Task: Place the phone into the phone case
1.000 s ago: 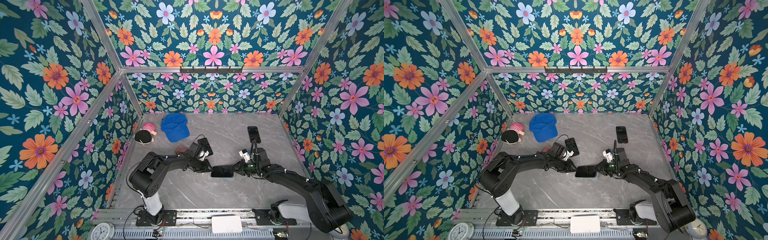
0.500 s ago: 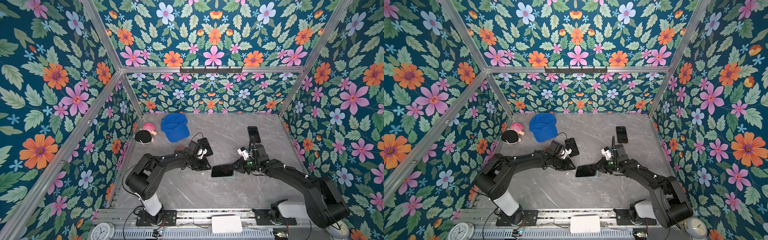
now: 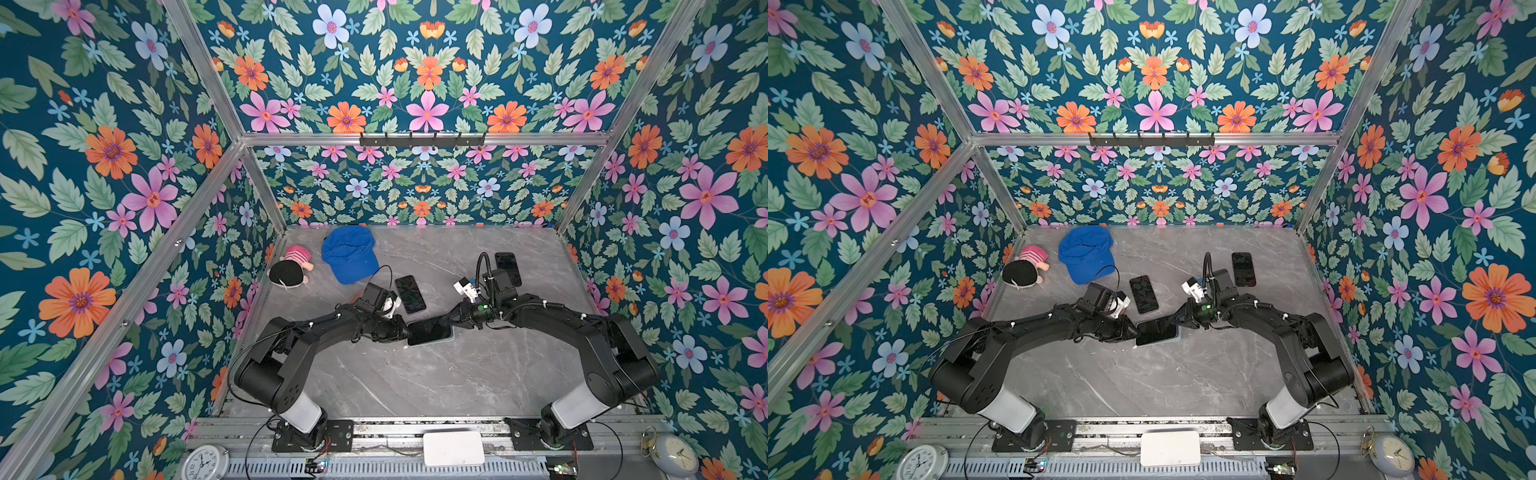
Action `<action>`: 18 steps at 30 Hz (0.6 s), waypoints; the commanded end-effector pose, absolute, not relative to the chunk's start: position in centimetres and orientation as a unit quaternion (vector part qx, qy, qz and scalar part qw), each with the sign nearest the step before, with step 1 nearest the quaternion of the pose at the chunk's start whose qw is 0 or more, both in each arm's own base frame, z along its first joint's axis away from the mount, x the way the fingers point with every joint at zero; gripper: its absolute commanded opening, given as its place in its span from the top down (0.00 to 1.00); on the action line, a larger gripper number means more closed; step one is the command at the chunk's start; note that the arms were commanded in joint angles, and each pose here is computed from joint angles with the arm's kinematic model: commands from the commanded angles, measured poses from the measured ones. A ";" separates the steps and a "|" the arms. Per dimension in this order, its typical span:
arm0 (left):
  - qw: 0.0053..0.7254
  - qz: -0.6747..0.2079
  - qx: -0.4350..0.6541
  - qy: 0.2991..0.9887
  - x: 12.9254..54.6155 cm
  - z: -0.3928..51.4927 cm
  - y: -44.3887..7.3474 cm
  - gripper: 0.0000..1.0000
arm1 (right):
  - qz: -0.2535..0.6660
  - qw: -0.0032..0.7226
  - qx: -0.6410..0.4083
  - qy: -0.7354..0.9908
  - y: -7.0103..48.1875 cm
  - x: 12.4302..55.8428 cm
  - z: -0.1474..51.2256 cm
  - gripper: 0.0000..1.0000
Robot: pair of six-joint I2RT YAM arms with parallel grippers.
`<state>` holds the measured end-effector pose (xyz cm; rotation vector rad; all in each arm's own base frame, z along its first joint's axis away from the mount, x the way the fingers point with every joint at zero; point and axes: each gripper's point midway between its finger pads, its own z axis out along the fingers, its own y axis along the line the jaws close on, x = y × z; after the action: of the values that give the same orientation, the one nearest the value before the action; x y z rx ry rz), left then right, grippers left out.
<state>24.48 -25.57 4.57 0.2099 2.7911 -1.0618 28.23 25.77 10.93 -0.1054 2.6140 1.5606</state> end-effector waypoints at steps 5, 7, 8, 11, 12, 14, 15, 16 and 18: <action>0.071 -0.355 0.050 0.931 23.9 3.5 -24.4 0.71 | 0.533 0.037 -0.051 0.844 26.8 28.9 10.6 1.00; 0.070 -0.357 0.049 0.930 23.8 3.3 -24.4 0.71 | 0.522 0.031 -0.045 0.851 26.8 28.8 10.1 1.00; 0.069 -0.359 0.049 0.929 23.8 3.3 -24.4 0.71 | 0.510 0.026 -0.042 0.859 26.8 28.6 9.7 1.00; 0.067 -0.363 0.048 0.928 23.7 3.1 -24.6 0.71 | 0.478 0.010 -0.030 0.878 26.4 28.0 8.1 1.00; 0.066 -0.365 0.048 0.927 23.7 3.0 -24.6 0.72 | 0.469 0.004 -0.022 0.883 26.2 27.9 7.5 1.00; 0.062 -0.367 0.047 0.927 23.6 2.6 -24.7 0.72 | 0.463 -0.007 -0.010 0.886 26.1 27.7 6.6 1.00; 0.059 -0.369 0.047 0.926 23.5 2.5 -24.7 0.73 | 0.463 -0.012 -0.007 0.886 26.1 27.7 6.4 1.00; 0.058 -0.369 0.048 0.926 23.5 2.4 -24.8 0.74 | 0.462 -0.015 -0.004 0.887 26.1 27.7 6.3 1.00; 0.054 -0.369 0.049 0.927 23.2 2.3 -24.7 0.75 | 0.457 -0.020 0.000 0.889 26.2 27.8 6.1 1.00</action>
<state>23.33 -24.61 2.38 0.1472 2.8145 -1.1109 28.18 26.83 7.53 -0.0870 2.7392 1.5389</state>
